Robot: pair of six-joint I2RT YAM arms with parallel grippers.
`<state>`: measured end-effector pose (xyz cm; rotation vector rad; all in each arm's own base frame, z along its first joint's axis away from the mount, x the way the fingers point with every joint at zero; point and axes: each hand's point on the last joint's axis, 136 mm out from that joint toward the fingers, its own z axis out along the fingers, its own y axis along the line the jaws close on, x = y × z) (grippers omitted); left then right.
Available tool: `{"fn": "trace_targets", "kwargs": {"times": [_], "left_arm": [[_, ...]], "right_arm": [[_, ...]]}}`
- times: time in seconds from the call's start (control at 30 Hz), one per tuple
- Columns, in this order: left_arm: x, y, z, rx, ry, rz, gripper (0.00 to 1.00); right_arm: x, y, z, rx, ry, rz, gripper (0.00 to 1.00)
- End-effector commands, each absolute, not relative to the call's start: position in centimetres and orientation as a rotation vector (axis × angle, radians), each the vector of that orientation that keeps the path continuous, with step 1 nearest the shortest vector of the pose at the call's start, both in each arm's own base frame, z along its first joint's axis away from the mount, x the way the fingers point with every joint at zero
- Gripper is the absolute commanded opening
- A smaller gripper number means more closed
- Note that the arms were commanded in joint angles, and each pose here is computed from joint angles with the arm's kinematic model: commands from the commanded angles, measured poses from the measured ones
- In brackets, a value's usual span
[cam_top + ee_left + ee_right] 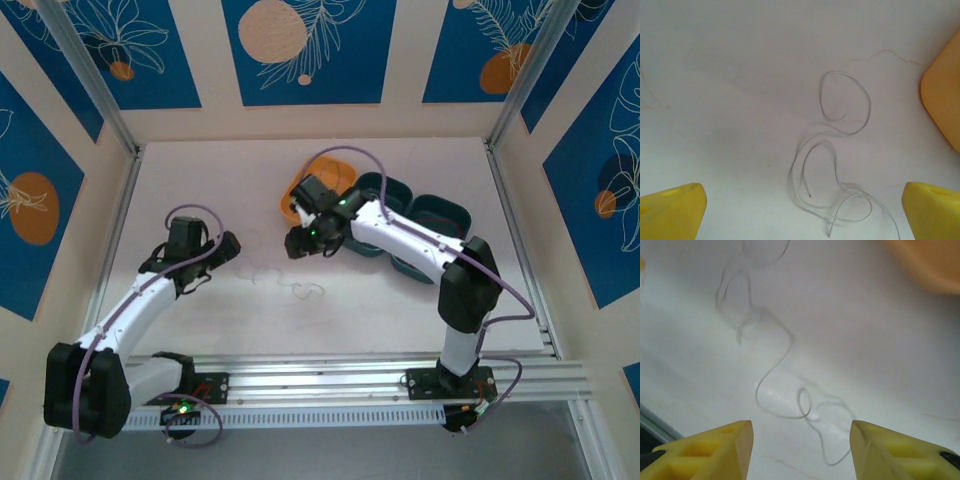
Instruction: Untangle the cables
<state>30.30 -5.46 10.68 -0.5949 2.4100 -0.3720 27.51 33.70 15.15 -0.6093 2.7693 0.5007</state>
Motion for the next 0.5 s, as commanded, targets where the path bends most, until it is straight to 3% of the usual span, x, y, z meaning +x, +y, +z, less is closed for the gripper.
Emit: {"fn": "trace_targets", "kwargs": {"times": [0.0, 0.2, 0.47], "left_arm": [[29.5, -4.9, 10.1, -0.674, 2.406, -0.412, 1.00], [28.8, -3.9, 9.5, -0.743, 2.387, -0.427, 1.00], [28.6, -3.8, 9.0, -0.777, 2.376, -0.458, 1.00]], "right_arm": [[24.6, 33.9, 12.7, -0.796, 2.844, 0.409, 0.53], [23.0, 34.6, 9.5, -1.037, 2.860, 0.200, 0.54], [24.0, 35.7, 7.4, -1.140, 2.822, 0.082, 0.54]]}}
